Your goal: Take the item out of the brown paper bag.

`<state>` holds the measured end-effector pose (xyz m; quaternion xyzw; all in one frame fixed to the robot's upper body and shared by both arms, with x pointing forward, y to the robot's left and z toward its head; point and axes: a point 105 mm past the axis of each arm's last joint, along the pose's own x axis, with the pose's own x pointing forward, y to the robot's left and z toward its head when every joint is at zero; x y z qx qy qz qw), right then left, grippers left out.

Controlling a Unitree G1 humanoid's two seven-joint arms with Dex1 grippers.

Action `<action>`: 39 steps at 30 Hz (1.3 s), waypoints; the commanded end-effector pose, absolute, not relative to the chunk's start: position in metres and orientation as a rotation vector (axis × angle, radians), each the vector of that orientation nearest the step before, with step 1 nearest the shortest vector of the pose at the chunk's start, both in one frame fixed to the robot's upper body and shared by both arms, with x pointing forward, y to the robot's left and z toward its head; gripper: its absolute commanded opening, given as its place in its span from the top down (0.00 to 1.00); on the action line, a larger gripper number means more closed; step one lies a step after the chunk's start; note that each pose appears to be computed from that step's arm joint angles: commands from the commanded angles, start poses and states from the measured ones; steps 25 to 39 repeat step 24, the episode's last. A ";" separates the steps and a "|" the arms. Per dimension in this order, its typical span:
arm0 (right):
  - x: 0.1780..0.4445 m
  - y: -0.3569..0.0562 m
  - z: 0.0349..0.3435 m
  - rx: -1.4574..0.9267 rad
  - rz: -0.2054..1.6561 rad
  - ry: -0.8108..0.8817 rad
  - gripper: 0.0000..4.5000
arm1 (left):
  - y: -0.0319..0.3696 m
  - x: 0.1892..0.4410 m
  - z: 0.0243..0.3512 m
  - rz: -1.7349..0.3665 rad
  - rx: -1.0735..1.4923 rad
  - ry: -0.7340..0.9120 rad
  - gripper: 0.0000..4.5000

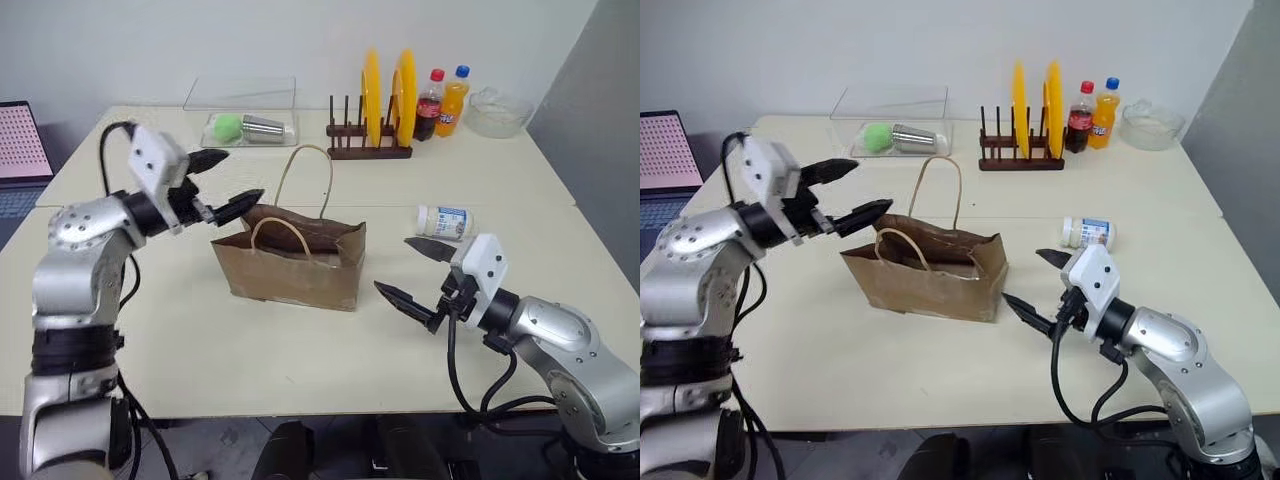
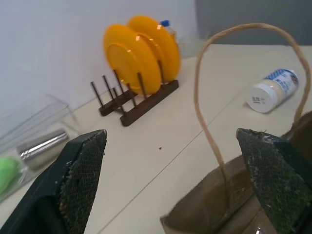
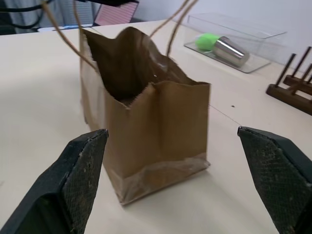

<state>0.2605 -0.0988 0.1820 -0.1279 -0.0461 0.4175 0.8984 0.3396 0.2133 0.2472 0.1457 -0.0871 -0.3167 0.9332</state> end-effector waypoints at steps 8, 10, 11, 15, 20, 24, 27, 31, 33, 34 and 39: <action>0.267 -0.126 0.167 -0.192 0.594 -0.240 0.00 | 0.233 0.272 0.162 -0.188 0.255 -0.048 0.01; 0.267 -0.131 0.164 -0.186 0.557 -0.262 0.00 | 0.230 0.266 0.153 -0.171 0.250 -0.032 0.01; 0.268 -0.134 0.163 -0.169 0.530 -0.277 0.00 | 0.228 0.262 0.146 -0.168 0.248 -0.013 0.01; 0.268 -0.141 0.158 -0.119 0.483 -0.299 0.00 | 0.218 0.251 0.126 -0.197 0.256 0.019 0.01; 0.267 -0.135 0.163 -0.122 0.494 -0.307 0.00 | 0.211 0.252 0.121 -0.236 0.247 0.015 0.01; 0.267 -0.133 0.168 -0.130 0.485 -0.315 0.00 | 0.199 0.253 0.122 -0.300 0.232 -0.016 0.01; 0.267 -0.133 0.168 -0.130 0.485 -0.315 0.00 | 0.199 0.253 0.122 -0.300 0.232 -0.016 0.01; 0.267 -0.133 0.168 -0.130 0.485 -0.315 0.00 | 0.199 0.253 0.122 -0.300 0.232 -0.016 0.01; 0.267 -0.133 0.168 -0.130 0.485 -0.315 0.00 | 0.199 0.253 0.122 -0.300 0.232 -0.016 0.01; 0.267 -0.133 0.168 -0.130 0.485 -0.315 0.00 | 0.199 0.253 0.122 -0.300 0.232 -0.016 0.01; 0.267 -0.133 0.168 -0.130 0.485 -0.315 0.00 | 0.199 0.253 0.122 -0.300 0.232 -0.016 0.01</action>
